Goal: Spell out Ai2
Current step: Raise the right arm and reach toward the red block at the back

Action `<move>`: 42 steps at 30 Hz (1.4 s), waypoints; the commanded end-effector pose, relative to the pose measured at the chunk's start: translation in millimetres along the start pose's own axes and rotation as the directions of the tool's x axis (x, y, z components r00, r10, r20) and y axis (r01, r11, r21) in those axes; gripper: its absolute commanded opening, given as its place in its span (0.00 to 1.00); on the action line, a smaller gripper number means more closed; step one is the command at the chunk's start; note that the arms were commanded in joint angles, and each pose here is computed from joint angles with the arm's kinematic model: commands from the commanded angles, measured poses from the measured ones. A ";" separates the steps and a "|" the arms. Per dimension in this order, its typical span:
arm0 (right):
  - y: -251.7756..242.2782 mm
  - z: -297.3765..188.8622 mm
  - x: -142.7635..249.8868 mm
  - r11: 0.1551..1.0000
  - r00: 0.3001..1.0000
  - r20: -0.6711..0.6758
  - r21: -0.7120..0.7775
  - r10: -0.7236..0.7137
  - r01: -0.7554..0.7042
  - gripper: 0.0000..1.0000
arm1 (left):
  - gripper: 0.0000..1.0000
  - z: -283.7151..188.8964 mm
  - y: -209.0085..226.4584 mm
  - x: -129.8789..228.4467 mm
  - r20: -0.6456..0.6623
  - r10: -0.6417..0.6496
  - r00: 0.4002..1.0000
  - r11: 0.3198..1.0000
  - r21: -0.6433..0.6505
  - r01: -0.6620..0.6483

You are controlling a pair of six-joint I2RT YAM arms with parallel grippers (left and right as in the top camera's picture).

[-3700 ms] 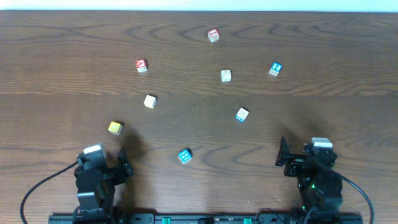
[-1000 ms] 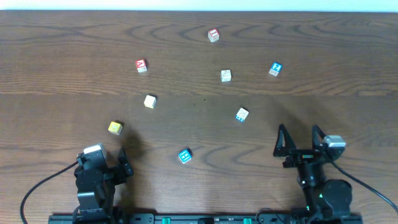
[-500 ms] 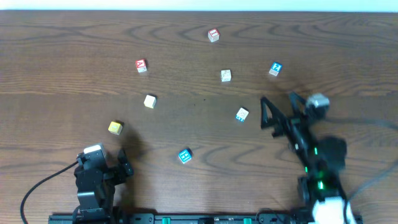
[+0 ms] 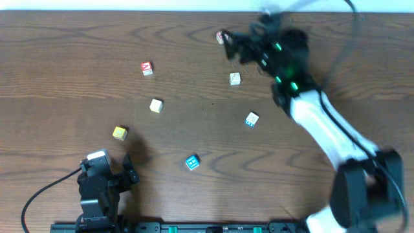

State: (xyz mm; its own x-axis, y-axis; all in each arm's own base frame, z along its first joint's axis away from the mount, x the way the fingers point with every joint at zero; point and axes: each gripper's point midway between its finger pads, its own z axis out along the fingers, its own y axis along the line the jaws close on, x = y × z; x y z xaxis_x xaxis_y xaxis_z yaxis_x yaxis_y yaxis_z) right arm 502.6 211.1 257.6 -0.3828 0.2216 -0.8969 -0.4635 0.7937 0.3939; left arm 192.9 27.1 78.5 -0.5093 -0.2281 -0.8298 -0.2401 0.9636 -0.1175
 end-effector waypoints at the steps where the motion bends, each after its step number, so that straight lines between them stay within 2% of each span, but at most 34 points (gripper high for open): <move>1: 9.7 40.3 -16.6 0.995 0.994 0.010 0.005 -0.104 0.104 0.99 | 0.95 1.1 3.0 2.3 -0.003 -0.001 1.000 1.000 -0.017 0.001; 10: -11.8 141.3 -29.0 0.989 0.988 0.061 0.051 -0.143 0.140 0.99 | 0.95 1.1 3.0 2.3 -0.003 -0.001 1.000 1.000 -0.017 0.001; 14: -37.7 170.3 -14.5 0.984 0.987 0.074 0.118 -0.144 0.134 0.99 | 0.95 1.1 3.0 2.3 -0.003 -0.001 1.000 1.000 -0.017 0.001; 18: -70.8 193.4 19.3 0.973 0.989 0.050 0.196 -0.137 0.124 0.99 | 0.95 1.1 3.0 2.3 -0.003 -0.001 1.000 1.000 -0.017 0.001; 24: -108.2 205.0 64.0 0.952 0.993 -0.009 0.282 -0.120 0.118 0.99 | 0.96 1.1 3.0 2.3 -0.003 -0.001 1.000 1.000 -0.017 0.001; 29: -135.9 197.2 80.2 0.926 0.992 -0.083 0.356 -0.100 0.123 0.99 | 0.95 1.1 3.0 2.3 -0.003 -0.001 1.000 1.000 -0.017 0.001; 37: -163.4 185.1 98.2 0.910 0.983 -0.177 0.395 -0.057 0.124 0.99 | 0.95 1.1 3.0 2.3 -0.003 -0.001 1.000 1.000 -0.017 0.001; 42: -163.5 183.7 105.9 0.906 0.966 -0.234 0.376 -0.112 0.196 1.00 | 0.95 1.1 3.0 2.3 -0.003 -0.001 1.000 1.000 -0.017 0.001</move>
State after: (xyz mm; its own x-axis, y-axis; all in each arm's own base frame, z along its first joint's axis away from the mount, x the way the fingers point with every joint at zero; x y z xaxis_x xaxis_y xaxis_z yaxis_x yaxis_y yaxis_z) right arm 682.4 205.4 48.4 -0.5310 0.0416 -0.8463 -0.1596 0.9760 0.1481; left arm 192.9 27.2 78.5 -0.5092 -0.2281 -0.8298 -0.2405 0.9635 -0.1173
